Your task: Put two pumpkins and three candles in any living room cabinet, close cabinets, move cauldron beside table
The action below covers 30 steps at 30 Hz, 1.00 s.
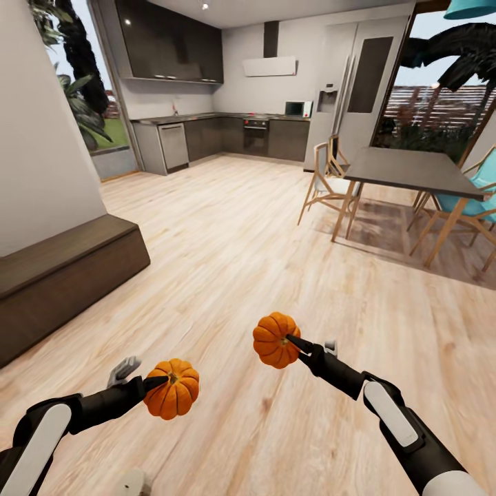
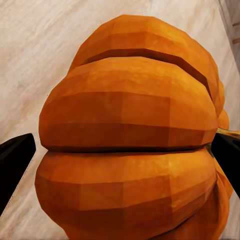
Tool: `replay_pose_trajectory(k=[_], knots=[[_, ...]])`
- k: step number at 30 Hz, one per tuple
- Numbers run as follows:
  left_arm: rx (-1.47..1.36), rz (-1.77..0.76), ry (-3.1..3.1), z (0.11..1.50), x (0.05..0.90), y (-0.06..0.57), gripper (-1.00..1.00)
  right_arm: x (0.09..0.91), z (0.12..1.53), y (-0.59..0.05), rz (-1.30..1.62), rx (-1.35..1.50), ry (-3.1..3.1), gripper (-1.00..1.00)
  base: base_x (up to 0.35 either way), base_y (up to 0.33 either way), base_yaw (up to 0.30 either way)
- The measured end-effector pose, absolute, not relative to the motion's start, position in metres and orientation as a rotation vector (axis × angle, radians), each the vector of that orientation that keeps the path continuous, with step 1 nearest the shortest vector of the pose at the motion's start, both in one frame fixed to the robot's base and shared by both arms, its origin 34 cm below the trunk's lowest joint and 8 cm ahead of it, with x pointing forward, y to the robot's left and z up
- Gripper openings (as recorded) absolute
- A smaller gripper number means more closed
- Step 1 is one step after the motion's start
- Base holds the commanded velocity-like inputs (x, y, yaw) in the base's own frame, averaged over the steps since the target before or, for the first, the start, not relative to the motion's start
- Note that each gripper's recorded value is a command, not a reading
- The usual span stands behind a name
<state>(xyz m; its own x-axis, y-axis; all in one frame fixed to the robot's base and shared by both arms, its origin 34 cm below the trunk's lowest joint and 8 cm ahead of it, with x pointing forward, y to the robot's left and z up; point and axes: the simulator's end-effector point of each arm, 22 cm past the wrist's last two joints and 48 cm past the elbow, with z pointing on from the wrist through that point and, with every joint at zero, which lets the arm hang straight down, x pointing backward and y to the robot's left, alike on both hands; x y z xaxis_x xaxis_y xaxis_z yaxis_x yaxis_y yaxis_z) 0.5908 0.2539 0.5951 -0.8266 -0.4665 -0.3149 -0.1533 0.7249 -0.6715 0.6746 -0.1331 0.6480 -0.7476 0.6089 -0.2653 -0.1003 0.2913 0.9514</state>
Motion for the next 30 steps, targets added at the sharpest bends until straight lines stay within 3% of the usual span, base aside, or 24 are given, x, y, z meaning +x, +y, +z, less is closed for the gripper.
replay_pose_trajectory(k=[10, 30], knots=[[-0.472, -0.897, 2.459, 0.5950, 0.5906, 0.2543, -1.00, 0.6745, 0.6480, -0.1314, 1.505, 0.452, 1.956, -1.00, -0.109, 0.249, 0.228], [-0.476, -0.901, 2.454, 0.5959, 0.5911, 0.2545, -1.00, 0.6742, 0.6474, -0.1309, 1.500, 0.446, 1.961, -1.00, -0.003, 0.060, 0.282]])
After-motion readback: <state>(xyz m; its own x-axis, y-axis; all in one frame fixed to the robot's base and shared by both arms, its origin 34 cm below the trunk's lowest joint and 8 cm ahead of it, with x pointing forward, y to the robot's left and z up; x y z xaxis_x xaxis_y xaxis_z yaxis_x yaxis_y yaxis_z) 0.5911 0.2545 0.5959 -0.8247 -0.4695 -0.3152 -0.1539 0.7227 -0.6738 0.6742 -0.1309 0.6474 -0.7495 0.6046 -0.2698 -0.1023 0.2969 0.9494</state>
